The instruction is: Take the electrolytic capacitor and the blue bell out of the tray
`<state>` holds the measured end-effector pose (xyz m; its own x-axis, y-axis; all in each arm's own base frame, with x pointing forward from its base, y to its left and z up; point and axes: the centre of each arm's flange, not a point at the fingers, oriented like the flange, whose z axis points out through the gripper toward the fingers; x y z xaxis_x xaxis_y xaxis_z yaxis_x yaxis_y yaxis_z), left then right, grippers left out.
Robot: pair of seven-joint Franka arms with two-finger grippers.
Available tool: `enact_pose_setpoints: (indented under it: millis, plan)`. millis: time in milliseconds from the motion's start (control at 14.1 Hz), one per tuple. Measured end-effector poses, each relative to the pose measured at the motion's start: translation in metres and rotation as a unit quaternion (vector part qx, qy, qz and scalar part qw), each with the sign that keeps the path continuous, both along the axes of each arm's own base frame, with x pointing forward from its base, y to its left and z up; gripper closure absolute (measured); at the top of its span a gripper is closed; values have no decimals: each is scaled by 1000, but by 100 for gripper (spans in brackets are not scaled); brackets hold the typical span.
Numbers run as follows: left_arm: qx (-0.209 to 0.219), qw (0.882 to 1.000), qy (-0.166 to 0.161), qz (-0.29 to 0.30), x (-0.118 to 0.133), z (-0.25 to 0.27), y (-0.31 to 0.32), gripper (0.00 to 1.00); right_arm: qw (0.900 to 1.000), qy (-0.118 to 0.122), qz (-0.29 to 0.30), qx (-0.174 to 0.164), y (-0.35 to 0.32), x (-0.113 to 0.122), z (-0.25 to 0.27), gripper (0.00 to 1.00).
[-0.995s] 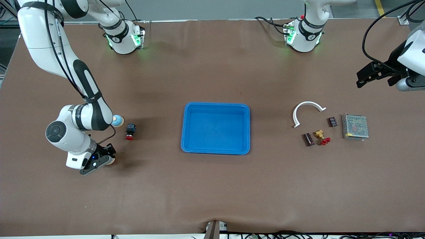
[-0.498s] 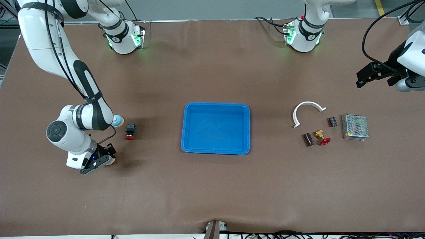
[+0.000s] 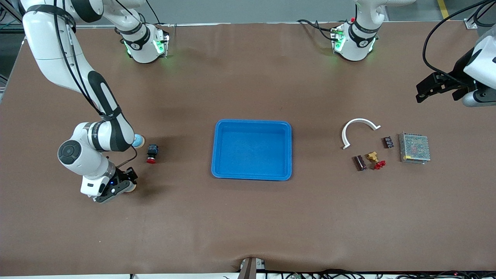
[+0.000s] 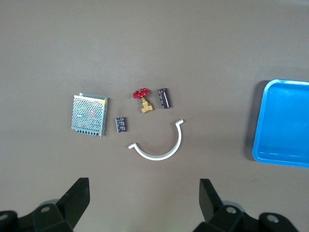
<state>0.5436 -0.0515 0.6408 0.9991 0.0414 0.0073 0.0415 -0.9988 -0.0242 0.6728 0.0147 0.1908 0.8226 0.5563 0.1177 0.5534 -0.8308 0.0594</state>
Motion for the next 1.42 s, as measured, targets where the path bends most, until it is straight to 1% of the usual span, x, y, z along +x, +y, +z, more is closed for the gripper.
enact_pose_setpoints:
  millis: [142, 213, 284, 355, 498, 640, 782, 924, 1208, 1279, 1422]
  plan:
    - [0, 1000, 0, 0, 0, 0, 0, 0, 1000, -2, 0, 0, 0, 1, 1, 2]
    - [0, 1000, 0, 0, 0, 0, 0, 0, 1000, -4, 0, 1, 1, 3, 3, 0]
    - [0, 1000, 0, 0, 0, 0, 0, 0, 1000, -3, 0, 1, 1, 5, 6, 0]
    - [0, 1000, 0, 0, 0, 0, 0, 0, 1000, 4, -2, 3, 2, 8, 11, 0]
    - [0, 1000, 0, 0, 0, 0, 0, 0, 999, 32, -18, 8, 5, 20, 35, 0]
    - [0, 1000, 0, 0, 0, 0, 0, 0, 997, 69, -40, 12, 9, 32, 75, 0]
    - [0, 1000, 0, 0, 0, 0, 0, 0, 993, 103, -64, 13, 12, 34, 116, 0]
    - [0, 1000, 0, 0, 0, 1, 0, 0, 987, 126, -97, 12, 14, 26, 164, 0]
    - [0, 1000, 0, 0, 0, 1, 0, 0, 979, 153, -133, 8, 14, -12, 266, 0]
    - [0, 1000, 0, 0, 0, 1, 0, 0, 978, 157, -138, 7, 12, -24, 289, 0]
    - [0, 1000, 0, -1, 0, 1, -1, 0, 976, 152, -154, 2, 4, -51, 336, 0]
